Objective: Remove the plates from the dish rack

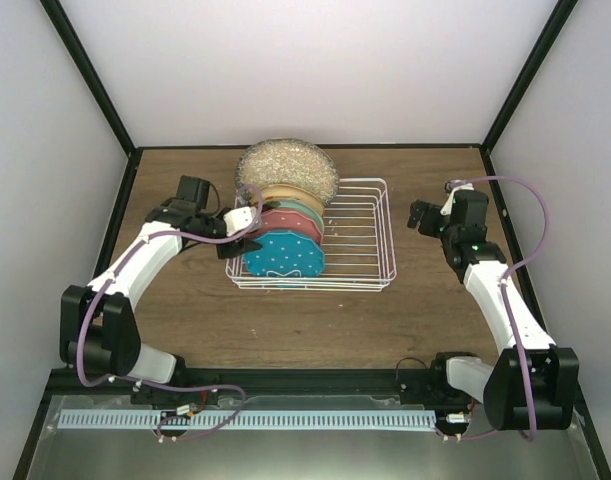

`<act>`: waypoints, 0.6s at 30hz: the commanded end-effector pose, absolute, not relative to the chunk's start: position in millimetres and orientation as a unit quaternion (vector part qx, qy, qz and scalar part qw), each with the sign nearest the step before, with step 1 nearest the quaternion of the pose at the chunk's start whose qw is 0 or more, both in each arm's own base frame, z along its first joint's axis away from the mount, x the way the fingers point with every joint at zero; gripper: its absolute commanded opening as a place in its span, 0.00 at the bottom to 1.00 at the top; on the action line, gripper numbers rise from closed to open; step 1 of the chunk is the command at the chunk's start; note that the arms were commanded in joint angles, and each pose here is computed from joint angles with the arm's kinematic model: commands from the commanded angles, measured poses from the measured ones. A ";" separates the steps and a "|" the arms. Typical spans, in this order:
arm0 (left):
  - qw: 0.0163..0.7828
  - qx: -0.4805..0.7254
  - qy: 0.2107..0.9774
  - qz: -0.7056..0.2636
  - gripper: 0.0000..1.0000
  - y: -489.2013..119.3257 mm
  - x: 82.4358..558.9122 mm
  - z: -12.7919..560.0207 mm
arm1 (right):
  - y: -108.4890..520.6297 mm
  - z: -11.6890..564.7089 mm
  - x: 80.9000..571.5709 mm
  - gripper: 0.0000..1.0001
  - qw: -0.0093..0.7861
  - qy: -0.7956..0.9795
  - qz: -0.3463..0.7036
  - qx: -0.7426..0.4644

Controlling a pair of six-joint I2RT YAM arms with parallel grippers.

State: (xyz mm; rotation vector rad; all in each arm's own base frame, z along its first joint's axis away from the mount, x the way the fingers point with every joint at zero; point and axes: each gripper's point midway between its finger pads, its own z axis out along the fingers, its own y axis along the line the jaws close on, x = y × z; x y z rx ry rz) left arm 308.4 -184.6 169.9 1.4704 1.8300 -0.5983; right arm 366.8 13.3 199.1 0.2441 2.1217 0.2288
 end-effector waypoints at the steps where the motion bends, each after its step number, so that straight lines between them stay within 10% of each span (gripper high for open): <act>1: 0.377 0.595 0.674 -0.223 0.44 -196.3 314.5 181.4 | 10.7 206.3 365.5 1.00 0.482 0.865 0.095 0.105; 11: 0.359 0.609 0.665 -0.240 0.05 -210.5 302.9 174.9 | 10.4 209.4 367.6 1.00 0.483 0.864 0.095 0.104; 18: 0.377 0.597 0.670 -0.229 0.04 -209.7 307.8 195.0 | 9.3 205.3 364.7 1.00 0.481 0.865 0.091 0.106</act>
